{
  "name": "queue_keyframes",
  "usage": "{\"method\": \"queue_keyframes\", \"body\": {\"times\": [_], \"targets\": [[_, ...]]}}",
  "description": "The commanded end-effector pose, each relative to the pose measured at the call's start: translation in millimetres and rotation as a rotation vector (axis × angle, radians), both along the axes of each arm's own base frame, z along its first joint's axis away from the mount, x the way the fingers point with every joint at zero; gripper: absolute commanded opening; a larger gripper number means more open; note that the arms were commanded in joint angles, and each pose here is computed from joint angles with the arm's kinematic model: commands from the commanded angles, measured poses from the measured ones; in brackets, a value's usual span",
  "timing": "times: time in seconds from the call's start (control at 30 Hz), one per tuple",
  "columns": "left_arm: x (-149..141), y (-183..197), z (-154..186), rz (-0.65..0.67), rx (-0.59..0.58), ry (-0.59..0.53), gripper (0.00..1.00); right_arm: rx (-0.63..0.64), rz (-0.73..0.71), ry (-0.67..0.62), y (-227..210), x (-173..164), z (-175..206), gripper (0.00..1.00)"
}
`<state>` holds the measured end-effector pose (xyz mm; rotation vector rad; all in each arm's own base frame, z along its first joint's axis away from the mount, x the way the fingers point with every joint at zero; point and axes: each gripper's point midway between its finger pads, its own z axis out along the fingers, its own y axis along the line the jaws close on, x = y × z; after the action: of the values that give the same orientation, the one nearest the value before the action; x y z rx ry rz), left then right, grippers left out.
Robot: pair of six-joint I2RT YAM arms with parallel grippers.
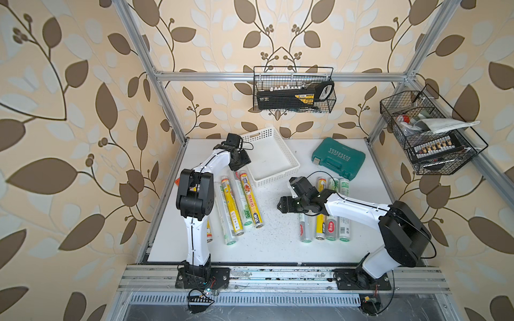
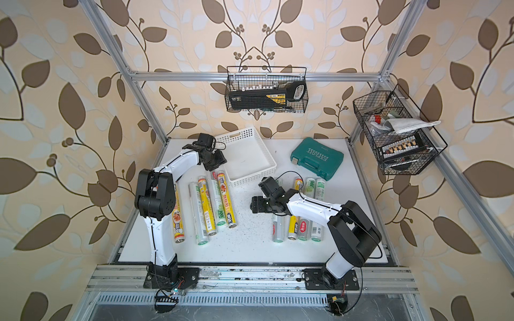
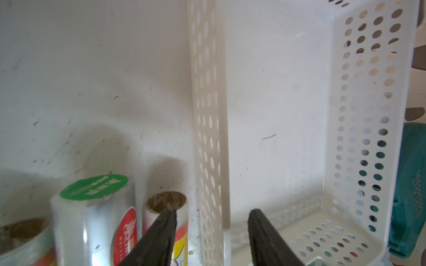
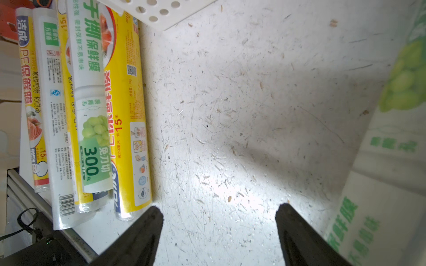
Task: Put the plastic wrap into the basket
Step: Move the plastic wrap to the center of the board.
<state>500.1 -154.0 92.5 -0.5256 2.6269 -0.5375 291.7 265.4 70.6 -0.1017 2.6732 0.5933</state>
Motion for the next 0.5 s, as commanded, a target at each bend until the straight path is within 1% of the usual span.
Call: {"method": "queue_keyframes", "body": {"times": [0.0,0.13,0.3,0.47], "targets": [[5.3,-6.1,5.5,-0.017,-0.012,-0.008,0.50,-0.044,-0.019,-0.014,-5.9,5.2,-2.2,0.81],[6.4,-7.1,1.5,-0.019,-0.011,-0.001,0.45,-0.047,-0.045,0.001,-17.9,5.5,-8.7,0.81],[5.2,-10.0,1.3,-0.027,-0.009,0.000,0.30,-0.042,-0.075,0.011,-35.5,6.9,-11.8,0.81],[2.2,-12.7,2.3,-0.039,-0.003,0.000,0.24,-0.037,-0.105,0.014,-52.8,8.8,-12.2,0.80]]}}
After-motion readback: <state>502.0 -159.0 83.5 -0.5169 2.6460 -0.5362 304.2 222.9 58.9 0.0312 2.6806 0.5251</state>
